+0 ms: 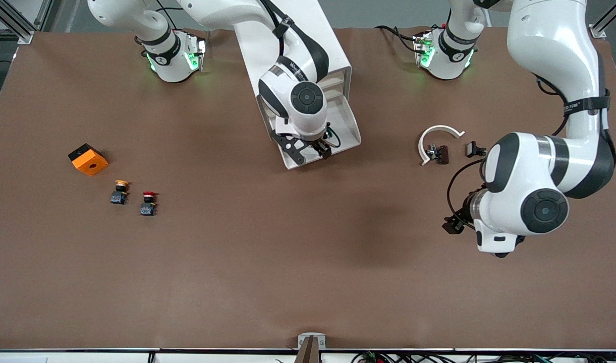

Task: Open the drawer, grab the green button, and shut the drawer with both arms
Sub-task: 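Lift the green button out with the right gripper while the left gripper returns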

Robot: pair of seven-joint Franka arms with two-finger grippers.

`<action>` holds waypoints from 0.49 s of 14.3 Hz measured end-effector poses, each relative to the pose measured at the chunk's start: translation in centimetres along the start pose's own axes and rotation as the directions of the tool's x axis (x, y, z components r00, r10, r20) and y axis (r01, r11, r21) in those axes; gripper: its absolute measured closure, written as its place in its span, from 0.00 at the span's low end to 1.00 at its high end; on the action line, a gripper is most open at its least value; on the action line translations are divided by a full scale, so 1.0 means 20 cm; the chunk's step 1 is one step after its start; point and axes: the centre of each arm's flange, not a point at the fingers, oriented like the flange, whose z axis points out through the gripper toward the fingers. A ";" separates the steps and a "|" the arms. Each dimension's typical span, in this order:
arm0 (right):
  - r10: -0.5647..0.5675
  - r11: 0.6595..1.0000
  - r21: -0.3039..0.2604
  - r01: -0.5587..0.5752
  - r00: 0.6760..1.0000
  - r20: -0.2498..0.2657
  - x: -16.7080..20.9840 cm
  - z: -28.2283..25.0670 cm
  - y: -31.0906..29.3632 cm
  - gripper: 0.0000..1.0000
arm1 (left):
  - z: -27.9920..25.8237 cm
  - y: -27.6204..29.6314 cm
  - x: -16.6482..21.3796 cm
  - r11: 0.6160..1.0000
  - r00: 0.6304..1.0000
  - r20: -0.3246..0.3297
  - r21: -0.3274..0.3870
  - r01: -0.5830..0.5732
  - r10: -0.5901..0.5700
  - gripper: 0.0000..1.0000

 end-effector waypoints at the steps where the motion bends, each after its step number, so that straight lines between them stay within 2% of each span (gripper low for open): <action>1: -0.002 1.000 -0.007 0.002 1.000 -0.002 -0.01 0.03 0.00 0.00 | -0.03 -0.03 0.00 0.998 0.998 -0.002 -0.006 -0.061 0.061 0.00; 4: -0.003 1.000 -0.020 0.003 1.000 -0.005 -0.01 0.09 0.00 0.05 | -0.10 -0.12 0.02 0.985 0.985 -0.017 -0.028 -0.171 0.171 0.00; 5: -0.005 1.000 -0.023 0.005 1.000 -0.005 -0.02 0.10 0.00 0.13 | -0.10 -0.14 0.03 0.978 0.978 -0.027 -0.037 -0.206 0.205 0.00; 7: -0.007 1.000 -0.020 0.007 1.000 -0.002 -0.03 0.11 0.00 0.38 | -0.05 -0.15 0.03 0.968 0.969 -0.053 -0.055 -0.246 0.243 0.00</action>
